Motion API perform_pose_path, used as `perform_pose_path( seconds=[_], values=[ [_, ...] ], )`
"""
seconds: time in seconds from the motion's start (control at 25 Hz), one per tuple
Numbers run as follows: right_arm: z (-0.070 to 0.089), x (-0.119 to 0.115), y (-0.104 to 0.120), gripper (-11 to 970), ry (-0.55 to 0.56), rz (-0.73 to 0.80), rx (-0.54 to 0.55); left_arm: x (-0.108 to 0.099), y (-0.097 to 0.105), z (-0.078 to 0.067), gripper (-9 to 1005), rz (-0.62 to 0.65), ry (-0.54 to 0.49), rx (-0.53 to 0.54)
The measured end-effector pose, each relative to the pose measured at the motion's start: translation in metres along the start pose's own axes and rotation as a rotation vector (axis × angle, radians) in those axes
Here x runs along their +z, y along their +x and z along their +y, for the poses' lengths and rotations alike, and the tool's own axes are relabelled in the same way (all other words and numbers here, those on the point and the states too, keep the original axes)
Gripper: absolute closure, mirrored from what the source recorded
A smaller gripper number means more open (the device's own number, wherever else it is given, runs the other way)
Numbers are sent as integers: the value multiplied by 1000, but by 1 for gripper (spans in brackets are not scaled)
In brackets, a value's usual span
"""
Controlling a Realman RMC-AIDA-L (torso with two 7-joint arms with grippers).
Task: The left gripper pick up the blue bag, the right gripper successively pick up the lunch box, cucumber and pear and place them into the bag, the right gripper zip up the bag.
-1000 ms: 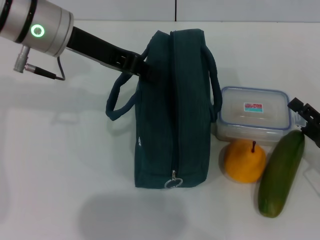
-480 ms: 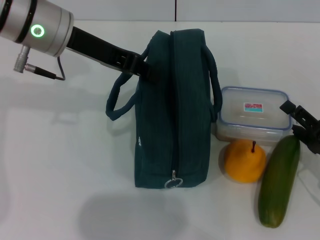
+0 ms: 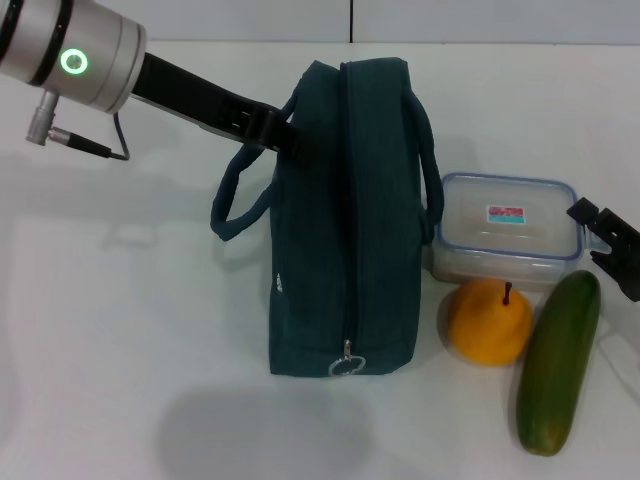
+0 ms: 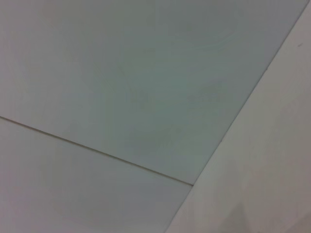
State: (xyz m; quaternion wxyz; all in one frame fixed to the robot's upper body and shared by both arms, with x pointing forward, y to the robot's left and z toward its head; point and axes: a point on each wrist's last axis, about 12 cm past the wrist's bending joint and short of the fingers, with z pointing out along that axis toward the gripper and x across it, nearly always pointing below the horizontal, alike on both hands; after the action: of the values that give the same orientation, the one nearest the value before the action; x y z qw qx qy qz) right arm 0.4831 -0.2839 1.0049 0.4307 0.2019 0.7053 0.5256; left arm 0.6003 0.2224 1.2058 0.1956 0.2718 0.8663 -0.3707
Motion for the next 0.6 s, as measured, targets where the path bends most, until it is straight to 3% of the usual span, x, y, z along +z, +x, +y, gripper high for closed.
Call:
perform_pose_path(
  seconds=[0.08, 0.16, 0.4, 0.6],
  values=[
    [0, 0, 0, 295, 1, -1, 1, 0, -1, 0, 939, -1, -2, 1],
    [0, -1, 0, 401, 2, -2, 2, 0, -1, 0, 939, -4, -4, 1],
    [-1, -1, 1, 557, 5, -2, 16, 0, -2, 0, 939, -6, -6, 4],
    [-1, -2, 1, 757, 7, -4, 18, 0, -2, 0, 939, -7, -6, 4]
  ],
)
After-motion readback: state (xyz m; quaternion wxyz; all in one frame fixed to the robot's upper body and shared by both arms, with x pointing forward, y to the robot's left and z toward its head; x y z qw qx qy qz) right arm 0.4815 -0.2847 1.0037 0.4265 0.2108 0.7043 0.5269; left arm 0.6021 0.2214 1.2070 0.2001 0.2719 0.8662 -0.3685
